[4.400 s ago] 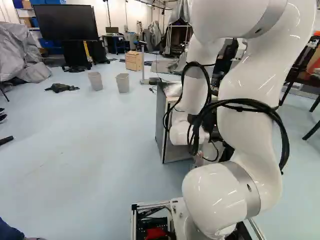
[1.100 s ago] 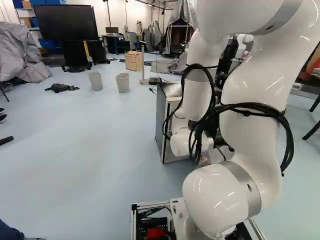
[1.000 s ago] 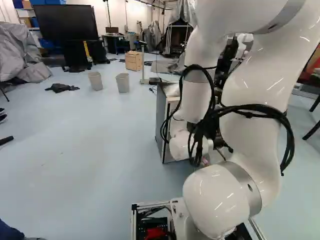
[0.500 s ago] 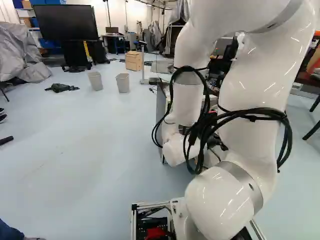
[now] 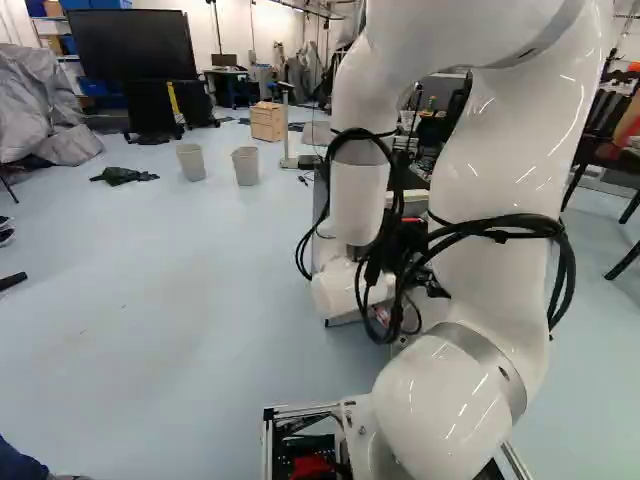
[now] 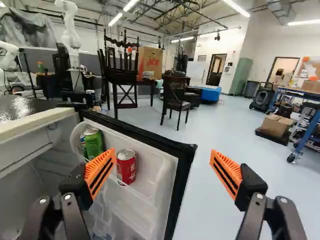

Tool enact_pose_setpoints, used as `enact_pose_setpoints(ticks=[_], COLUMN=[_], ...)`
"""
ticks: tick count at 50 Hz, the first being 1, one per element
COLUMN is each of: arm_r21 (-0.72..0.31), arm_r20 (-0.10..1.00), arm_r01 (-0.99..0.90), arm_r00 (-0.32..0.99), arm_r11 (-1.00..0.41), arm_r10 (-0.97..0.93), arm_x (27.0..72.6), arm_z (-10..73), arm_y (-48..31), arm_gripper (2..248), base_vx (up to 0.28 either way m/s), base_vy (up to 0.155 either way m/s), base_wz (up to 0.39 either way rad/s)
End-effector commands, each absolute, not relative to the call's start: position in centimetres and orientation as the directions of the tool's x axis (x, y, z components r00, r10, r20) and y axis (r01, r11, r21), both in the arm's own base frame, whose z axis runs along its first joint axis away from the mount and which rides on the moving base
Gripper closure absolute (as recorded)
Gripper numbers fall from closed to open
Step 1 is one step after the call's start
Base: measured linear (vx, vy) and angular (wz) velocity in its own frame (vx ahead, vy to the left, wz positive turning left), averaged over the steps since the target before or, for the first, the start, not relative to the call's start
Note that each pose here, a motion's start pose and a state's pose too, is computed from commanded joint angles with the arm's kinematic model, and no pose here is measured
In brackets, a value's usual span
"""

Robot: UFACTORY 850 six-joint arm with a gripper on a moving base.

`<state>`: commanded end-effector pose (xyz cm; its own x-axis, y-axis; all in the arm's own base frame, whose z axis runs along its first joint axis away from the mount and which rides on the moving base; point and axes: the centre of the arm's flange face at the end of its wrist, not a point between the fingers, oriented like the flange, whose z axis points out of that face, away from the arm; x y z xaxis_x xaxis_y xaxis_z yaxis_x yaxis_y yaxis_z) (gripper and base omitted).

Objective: Grab a drink from the fridge

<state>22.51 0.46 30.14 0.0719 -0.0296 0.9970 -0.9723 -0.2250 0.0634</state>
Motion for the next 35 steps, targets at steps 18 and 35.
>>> enact_pose_setpoints(ticks=[18, 35], arm_r21=[0.016, 0.016], arm_r20=[0.997, 0.997], arm_r01=[-0.997, -1.000], arm_r00=[0.022, 0.018], arm_r11=[-0.079, -0.023], arm_r10=[-0.074, -0.077], arm_x=[26.1, 30.4], arm_z=[29.6, 27.6], arm_y=[1.4, 1.6], arm_gripper=[3, 3], base_vx=[0.000, 0.000], base_vy=[0.000, 0.000], base_wz=[0.000, 0.000])
